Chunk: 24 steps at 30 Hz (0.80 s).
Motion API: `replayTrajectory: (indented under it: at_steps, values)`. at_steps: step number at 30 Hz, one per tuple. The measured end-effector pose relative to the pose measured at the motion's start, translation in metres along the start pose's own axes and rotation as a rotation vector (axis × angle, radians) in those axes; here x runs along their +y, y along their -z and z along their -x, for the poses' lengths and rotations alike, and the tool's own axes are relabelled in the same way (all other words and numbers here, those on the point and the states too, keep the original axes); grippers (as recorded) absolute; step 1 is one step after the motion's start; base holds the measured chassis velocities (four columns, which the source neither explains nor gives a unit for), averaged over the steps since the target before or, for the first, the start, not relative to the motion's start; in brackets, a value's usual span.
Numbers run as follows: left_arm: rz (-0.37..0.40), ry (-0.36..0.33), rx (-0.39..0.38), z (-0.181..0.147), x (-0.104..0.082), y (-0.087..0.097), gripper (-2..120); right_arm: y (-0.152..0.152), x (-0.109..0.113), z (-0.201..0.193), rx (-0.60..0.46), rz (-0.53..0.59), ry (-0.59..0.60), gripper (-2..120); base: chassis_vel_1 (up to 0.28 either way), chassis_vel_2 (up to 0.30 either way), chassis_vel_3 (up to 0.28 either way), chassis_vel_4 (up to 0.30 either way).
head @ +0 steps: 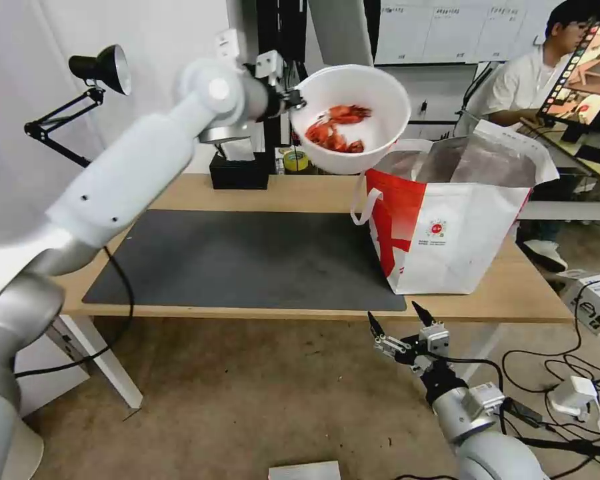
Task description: Pick up the trash from the table and place it into the takeout bag.
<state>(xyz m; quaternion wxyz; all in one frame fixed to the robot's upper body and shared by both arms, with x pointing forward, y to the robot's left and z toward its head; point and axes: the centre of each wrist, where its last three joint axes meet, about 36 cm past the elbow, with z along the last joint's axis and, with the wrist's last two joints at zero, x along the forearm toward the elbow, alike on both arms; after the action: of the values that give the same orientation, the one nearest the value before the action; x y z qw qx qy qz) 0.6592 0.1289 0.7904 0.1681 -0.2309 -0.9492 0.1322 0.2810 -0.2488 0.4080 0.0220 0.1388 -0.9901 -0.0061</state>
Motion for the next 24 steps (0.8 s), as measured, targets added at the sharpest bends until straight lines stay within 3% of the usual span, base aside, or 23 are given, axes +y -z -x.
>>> replayTrajectory:
  at_steps: [13, 16, 24]
  values:
    - [-0.009, -0.026, -0.002, 0.022, -0.030, 0.001, 0, 0.000, 0.000, 0.000, 0.000, 0.000, 0.000, 100, 0.000, 0.000, 0.000, 0.000]
    - [-0.009, -0.012, -0.001, 0.037, -0.055, -0.005, 0, 0.000, 0.000, 0.000, 0.000, 0.000, 0.000, 100, 0.000, 0.000, 0.000, 0.000]
    - [0.017, 0.007, -0.013, 0.060, -0.085, -0.017, 0, 0.000, 0.000, 0.000, 0.000, 0.000, 0.000, 100, 0.000, 0.000, 0.000, 0.000]
